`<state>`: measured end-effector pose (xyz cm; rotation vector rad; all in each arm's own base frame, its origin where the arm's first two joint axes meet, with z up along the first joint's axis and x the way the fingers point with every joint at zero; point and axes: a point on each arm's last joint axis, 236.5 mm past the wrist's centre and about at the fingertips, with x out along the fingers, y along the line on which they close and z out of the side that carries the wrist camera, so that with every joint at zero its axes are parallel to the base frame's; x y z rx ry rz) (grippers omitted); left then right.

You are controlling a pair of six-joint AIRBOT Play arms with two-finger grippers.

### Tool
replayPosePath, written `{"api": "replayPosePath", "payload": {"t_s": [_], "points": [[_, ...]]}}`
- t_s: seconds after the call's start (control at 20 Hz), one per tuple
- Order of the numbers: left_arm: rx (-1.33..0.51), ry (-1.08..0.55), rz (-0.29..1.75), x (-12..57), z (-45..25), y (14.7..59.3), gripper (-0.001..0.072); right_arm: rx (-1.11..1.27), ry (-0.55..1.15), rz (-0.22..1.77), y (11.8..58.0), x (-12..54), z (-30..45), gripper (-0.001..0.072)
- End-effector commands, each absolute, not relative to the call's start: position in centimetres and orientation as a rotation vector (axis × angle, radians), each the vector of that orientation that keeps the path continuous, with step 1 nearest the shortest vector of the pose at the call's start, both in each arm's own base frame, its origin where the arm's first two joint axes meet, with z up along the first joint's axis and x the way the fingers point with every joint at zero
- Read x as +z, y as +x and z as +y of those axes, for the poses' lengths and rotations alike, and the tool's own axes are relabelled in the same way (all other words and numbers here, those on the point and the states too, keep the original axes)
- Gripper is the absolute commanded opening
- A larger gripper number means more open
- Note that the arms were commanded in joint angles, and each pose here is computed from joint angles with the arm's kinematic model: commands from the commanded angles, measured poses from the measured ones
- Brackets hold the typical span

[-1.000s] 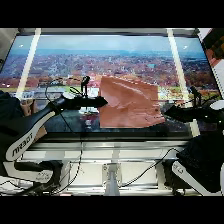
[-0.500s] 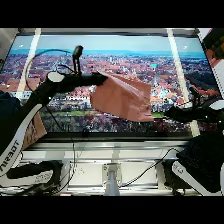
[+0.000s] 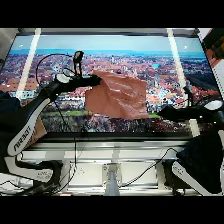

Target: Fold the clothes and pants, and hang the long-sleeved shirts on hangers.

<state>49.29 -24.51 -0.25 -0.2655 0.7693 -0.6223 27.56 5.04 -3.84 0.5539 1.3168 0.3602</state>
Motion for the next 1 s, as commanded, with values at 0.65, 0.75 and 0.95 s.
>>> {"api": "replayPosePath", "payload": {"t_s": [0.65, 0.75, 0.95], "points": [[-0.425, -0.404, 0.785, -1.4, -16.1, 52.6, 0.0613, 0.405, 0.563, 1.302, 31.1, -10.1, 11.9, 0.0493], [-0.517, -0.264, 0.775, -0.3, -15.9, 51.4, 0.0613, 0.408, 0.545, 1.278, 32.0, -9.5, 11.7, 0.0493], [-0.677, -0.052, 0.928, 0.5, -13.3, 45.5, 0.0612, 0.458, 0.53, 1.318, 32.4, -9.2, 12.2, 0.0493]]}}
